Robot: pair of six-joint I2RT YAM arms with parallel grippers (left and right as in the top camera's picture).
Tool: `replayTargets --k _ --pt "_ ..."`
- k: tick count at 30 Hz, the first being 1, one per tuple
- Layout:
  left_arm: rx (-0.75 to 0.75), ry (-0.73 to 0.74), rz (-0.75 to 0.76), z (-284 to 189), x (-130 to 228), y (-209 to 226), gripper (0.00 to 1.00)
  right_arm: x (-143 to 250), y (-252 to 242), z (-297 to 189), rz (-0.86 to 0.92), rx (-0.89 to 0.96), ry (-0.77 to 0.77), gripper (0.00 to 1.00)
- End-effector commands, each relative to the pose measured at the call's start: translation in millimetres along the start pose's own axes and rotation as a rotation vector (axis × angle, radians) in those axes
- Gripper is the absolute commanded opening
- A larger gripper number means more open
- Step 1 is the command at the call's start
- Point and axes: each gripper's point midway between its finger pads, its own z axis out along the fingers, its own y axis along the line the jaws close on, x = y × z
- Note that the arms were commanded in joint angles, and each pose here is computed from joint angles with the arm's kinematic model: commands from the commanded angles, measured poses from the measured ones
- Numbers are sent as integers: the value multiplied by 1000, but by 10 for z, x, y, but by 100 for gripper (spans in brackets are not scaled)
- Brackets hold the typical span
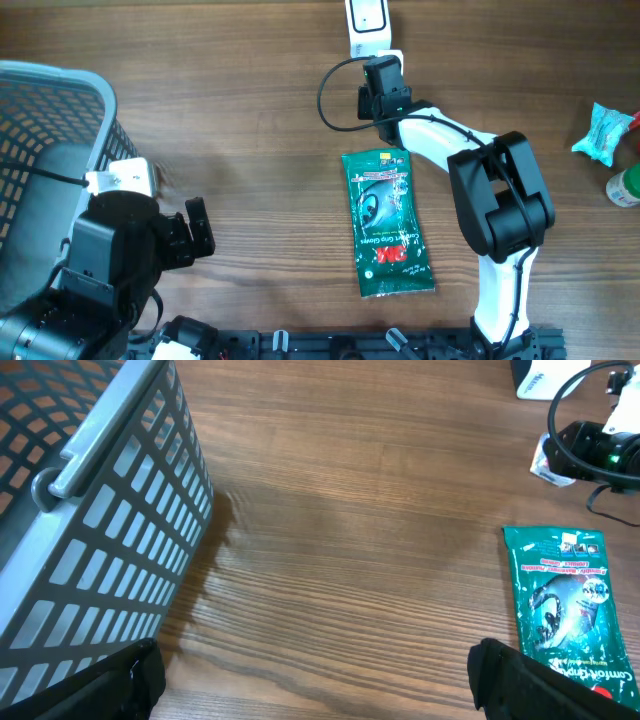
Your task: Scan the item barcode
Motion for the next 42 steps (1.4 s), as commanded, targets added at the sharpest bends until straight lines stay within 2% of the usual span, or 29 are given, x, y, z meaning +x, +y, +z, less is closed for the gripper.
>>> replayTargets --k 1,5,8,12,13,14,15,16,17,19,21,22,24,26,30,31,34,38,40,42 --pt "2 0 -13 1 -3 -2 100 321 -26 75 29 22 104 5" --pt "2 -1 -13 1 -4 -2 100 253 -39 -38 62 43 145 5" --pt "2 -1 -13 1 -4 -2 100 227 -156 -221 162 136 223 5" --pt "2 0 -13 1 -3 -2 100 350 -223 -600 499 268 385 5" --pt "2 -1 -13 1 -4 -2 100 388 -182 -674 578 272 424 22" --pt "2 -1 -13 1 -4 -2 100 374 -114 -691 584 237 441 63" --pt "2 0 -13 1 -3 -2 100 344 -75 -707 577 211 449 79" --pt "2 -1 -13 1 -4 -2 100 299 -39 -733 558 181 453 87" --pt "2 -1 -13 1 -4 -2 100 208 4 -777 519 138 448 99" --pt "2 -1 -13 1 -4 -2 100 -40 36 -897 394 61 404 100" --pt "2 -1 -13 1 -4 -2 100 -278 -18 -1032 142 -9 347 100" --pt "2 -1 -13 1 -4 -2 100 -299 -99 -1085 43 -19 350 100" --pt "3 -1 -13 1 -4 -3 100 -190 -347 -1131 -7 -17 424 100" --pt "2 -1 -13 1 -4 -2 100 -43 -439 -1141 -81 -130 503 100" --pt "2 -1 -13 1 -4 -2 100 114 -610 -1081 -130 -408 535 100" --pt "2 -1 -13 1 -4 -2 100 183 -659 -1045 -124 -465 542 96" --pt "2 -1 -13 1 -4 -2 100 362 -700 -915 -159 -539 554 93" --pt "2 -1 -13 1 -4 -2 100 471 -462 -686 -210 -662 520 88" --pt "2 -1 -13 1 -4 -2 100 521 -390 -563 -225 -667 514 83" --pt "2 0 -13 1 -3 -2 100 620 -345 -489 -224 -679 536 69"
